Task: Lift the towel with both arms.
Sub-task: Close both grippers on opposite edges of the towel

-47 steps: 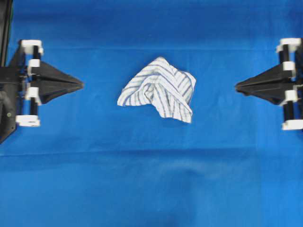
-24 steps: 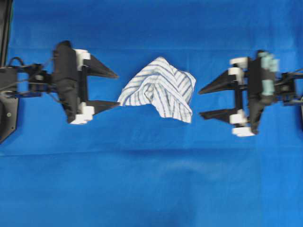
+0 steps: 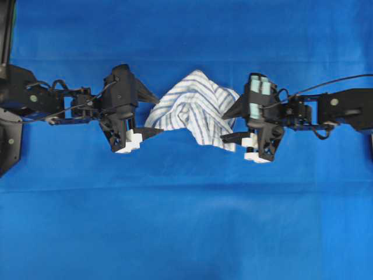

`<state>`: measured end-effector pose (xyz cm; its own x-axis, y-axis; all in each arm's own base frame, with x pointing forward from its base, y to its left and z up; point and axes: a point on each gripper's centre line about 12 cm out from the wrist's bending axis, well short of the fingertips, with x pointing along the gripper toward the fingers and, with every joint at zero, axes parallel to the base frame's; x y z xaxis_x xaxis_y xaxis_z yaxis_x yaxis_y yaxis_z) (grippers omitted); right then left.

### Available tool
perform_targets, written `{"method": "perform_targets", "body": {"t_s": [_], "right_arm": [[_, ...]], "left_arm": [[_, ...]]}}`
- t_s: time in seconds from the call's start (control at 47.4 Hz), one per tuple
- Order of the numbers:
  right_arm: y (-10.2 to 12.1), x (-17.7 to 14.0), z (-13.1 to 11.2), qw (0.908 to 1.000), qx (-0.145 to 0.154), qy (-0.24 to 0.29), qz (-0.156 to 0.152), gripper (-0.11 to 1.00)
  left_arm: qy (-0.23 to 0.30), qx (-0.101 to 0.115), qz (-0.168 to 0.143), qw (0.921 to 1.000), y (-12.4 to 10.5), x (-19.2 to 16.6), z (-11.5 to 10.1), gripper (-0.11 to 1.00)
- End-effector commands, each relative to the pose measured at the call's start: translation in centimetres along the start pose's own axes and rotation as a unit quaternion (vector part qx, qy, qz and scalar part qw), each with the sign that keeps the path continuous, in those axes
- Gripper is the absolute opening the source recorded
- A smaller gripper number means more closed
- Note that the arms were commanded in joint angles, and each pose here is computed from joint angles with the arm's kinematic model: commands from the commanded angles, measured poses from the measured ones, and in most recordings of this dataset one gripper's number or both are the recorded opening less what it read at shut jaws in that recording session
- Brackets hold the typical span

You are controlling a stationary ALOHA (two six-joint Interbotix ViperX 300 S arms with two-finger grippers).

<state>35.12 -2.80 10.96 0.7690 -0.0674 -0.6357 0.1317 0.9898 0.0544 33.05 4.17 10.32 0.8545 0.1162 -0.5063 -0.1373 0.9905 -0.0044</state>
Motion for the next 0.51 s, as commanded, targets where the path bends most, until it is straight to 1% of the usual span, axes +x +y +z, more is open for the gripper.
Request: {"method": "perform_targets", "body": {"t_s": [0.0, 0.169, 0.253, 0.295, 0.358, 0.401, 0.443, 0.485], "right_arm": [[-0.4, 0.7, 0.5, 0.9999, 0.012, -0.007, -0.006, 0.61], [-0.5, 1.6, -0.1, 0.9999, 0.015, -0.002, -0.008, 0.6], [-0.5, 1.6, -0.1, 0.9998, 0.017, -0.004, -0.008, 0.6], [-0.5, 1.6, -0.1, 0.9998, 0.017, -0.004, -0.008, 0.59], [-0.5, 1.6, -0.2, 0.9998, 0.017, -0.002, -0.008, 0.57], [-0.5, 1.6, -0.2, 0.9998, 0.017, -0.002, -0.008, 0.54], [-0.5, 1.6, -0.2, 0.9998, 0.017, -0.001, -0.008, 0.48], [-0.5, 1.6, -0.2, 0.9998, 0.017, -0.001, -0.008, 0.4]], "left_arm": [[-0.01, -0.003, 0.003, 0.9999, 0.1, 1.0, 0.2, 0.91], [0.014, -0.005, 0.003, 0.9999, 0.1, 2.3, -1.2, 0.89], [0.019, -0.005, 0.003, 0.9998, 0.1, 2.4, -1.5, 0.87], [0.021, -0.005, 0.003, 0.9998, 0.1, 2.4, -1.5, 0.84], [0.025, -0.005, 0.003, 0.9997, 0.1, 2.4, -1.5, 0.75], [0.029, -0.005, 0.003, 0.9996, 0.1, 2.3, -1.7, 0.66], [0.033, -0.006, 0.003, 0.9994, 0.1, 2.3, -1.8, 0.54], [0.036, -0.005, 0.003, 0.9993, 0.1, 2.3, -1.8, 0.42]]}}
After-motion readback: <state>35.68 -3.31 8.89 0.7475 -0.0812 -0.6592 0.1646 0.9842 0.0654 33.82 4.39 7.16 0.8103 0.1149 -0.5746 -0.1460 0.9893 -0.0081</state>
